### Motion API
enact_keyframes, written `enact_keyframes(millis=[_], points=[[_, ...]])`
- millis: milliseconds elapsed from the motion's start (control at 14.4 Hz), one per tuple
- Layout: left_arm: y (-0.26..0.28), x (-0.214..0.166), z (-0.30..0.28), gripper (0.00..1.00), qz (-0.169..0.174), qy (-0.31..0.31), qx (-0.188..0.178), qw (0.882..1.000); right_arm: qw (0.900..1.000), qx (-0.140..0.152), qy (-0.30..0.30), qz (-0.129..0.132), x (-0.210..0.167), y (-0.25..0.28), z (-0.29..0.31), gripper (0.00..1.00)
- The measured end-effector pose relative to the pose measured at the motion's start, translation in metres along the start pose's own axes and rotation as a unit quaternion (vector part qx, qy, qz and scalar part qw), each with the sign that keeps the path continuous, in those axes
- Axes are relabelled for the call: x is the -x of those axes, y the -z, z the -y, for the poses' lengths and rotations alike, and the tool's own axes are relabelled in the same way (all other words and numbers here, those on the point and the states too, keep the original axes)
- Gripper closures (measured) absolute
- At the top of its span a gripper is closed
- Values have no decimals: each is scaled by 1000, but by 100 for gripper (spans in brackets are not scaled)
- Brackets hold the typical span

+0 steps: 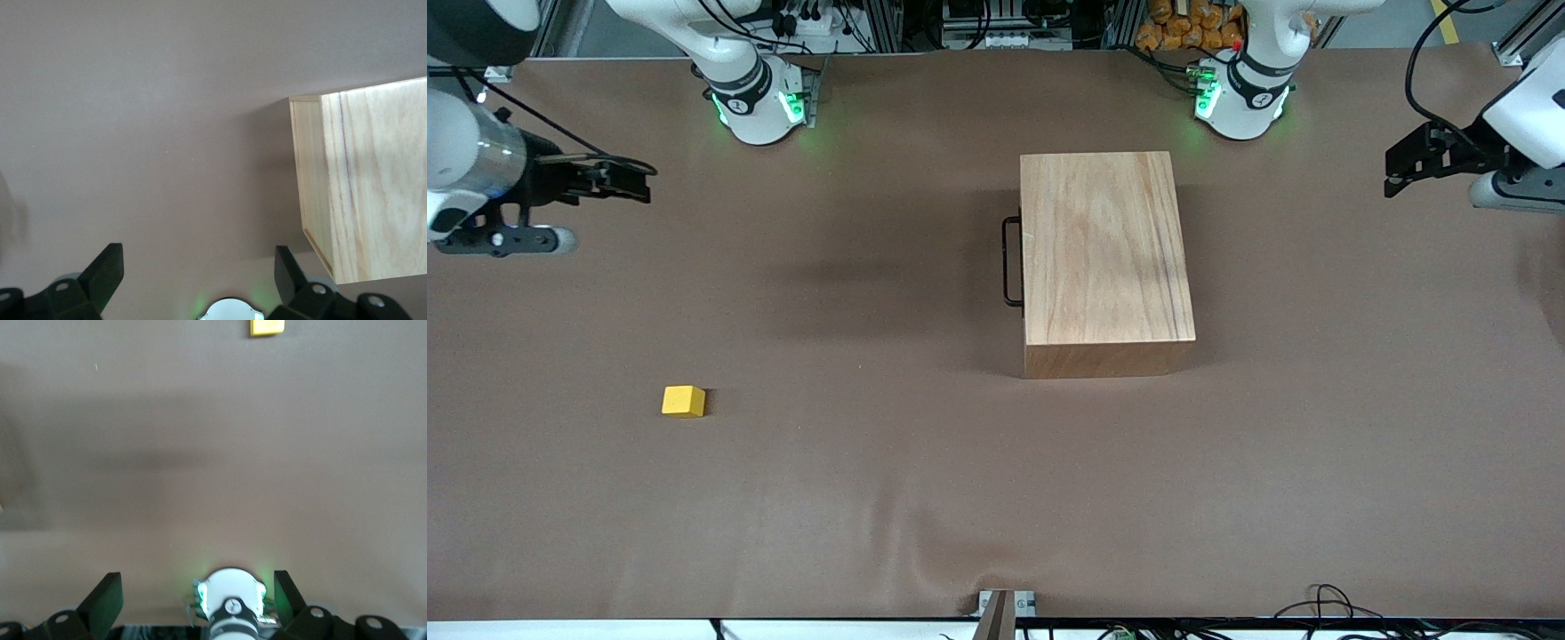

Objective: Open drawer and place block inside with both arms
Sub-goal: 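Reach the left gripper to the black drawer handle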

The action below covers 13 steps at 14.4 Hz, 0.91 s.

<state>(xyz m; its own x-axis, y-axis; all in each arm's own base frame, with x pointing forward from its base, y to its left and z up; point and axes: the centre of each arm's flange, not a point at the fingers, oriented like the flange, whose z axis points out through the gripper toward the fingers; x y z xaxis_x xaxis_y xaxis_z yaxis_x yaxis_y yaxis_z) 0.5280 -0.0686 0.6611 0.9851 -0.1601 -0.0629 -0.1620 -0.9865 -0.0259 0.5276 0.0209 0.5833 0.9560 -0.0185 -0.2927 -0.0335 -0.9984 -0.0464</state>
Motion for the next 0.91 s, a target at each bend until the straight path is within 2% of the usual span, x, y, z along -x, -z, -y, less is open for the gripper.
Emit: enact_keyframes(millis=[139,348,627,905], points=[[-4,-5,-12,0,1,-1,-1,1000,999,-12,-9,-29,-13,1,-13,0],[-17,-17,-36,0,4,-6,-1,1000,999,-12,-30,-16,-44,-26,-29,0],[-47,-34,-101,0,22,5,-2,1000,995,-30,-82,-47,-69,-31,-105,0],[-80,-53,-179,0,21,-5,5,1000,995,-28,-78,-50,-86,-44,-100,0]])
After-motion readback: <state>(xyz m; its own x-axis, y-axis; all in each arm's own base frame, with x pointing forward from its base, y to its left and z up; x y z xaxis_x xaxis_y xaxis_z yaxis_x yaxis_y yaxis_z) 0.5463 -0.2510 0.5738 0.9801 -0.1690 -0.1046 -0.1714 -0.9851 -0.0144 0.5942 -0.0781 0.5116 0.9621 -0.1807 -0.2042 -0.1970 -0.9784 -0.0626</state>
